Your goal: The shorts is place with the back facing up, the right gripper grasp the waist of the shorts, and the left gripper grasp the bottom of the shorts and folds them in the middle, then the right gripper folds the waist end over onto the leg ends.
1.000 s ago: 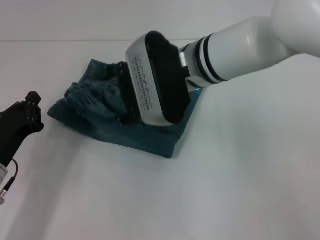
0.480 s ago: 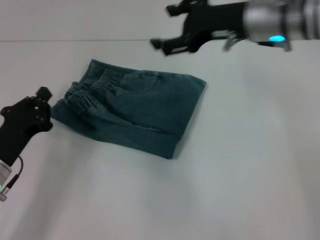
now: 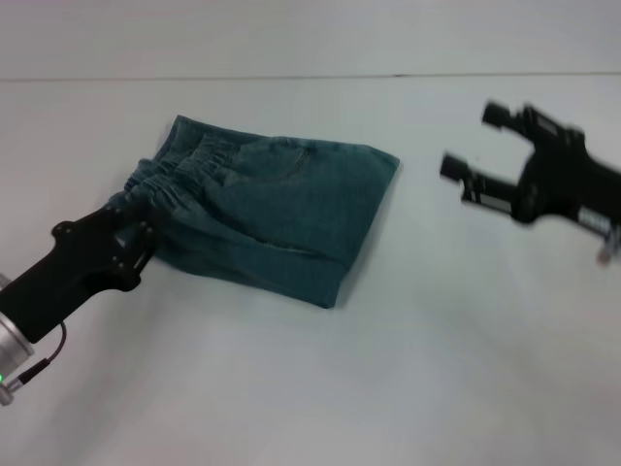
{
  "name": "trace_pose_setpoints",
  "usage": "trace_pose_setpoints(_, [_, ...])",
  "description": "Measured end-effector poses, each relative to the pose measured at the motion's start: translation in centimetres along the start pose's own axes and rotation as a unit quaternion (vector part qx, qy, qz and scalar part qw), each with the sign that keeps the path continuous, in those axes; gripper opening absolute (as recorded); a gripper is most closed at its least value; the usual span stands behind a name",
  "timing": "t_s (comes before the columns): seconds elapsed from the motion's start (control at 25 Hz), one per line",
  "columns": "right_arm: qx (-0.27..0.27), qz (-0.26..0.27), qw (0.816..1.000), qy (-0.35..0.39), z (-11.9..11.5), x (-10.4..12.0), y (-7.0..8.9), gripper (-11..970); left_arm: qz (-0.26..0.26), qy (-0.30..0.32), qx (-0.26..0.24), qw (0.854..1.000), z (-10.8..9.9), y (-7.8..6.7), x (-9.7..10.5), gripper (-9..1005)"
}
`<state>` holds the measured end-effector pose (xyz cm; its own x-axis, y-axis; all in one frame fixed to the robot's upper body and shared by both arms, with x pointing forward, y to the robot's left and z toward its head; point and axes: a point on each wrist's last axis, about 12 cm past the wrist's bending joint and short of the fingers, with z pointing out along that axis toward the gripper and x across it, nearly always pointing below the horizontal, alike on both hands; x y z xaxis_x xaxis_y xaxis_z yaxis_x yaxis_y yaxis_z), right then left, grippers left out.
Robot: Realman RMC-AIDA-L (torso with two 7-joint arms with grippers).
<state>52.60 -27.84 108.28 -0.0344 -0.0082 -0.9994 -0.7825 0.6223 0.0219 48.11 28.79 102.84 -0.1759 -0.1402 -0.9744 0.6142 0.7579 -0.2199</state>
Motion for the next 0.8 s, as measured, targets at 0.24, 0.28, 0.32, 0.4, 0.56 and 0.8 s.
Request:
trace_pose_setpoints(0.24, [0.009,0.024,1.000,0.014,-2.4,3.7,2.2,918,-0.013,0.068,0.050,0.996,0.2,0.8,-1.1,206])
trace_pose_setpoints(0.28, [0.002,0.025,0.999,0.022,-2.5,4.0,2.5,919,-0.013,0.077,0.057,0.995,0.1,1.1,-1.4,242])
trace_pose_setpoints(0.32, [-0.007,0.025,0.999,0.032,-2.5,4.3,2.7,919,-0.014,0.084,0.063,0.994,0.1,1.3,-1.6,279])
trace_pose_setpoints(0.4, [-0.025,0.022,0.998,0.051,-2.6,4.7,3.1,919,-0.013,0.096,0.070,0.993,-0.1,1.8,-2.1,352])
trace_pose_setpoints(0.56, [-0.053,0.023,0.995,0.081,-2.5,5.1,3.5,920,-0.001,0.117,0.085,0.990,-0.4,2.4,-2.6,529])
trace_pose_setpoints(0.8, [-0.081,0.015,0.989,0.122,-2.4,5.1,3.5,923,0.021,0.168,0.117,0.979,-0.3,2.5,-2.7,841])
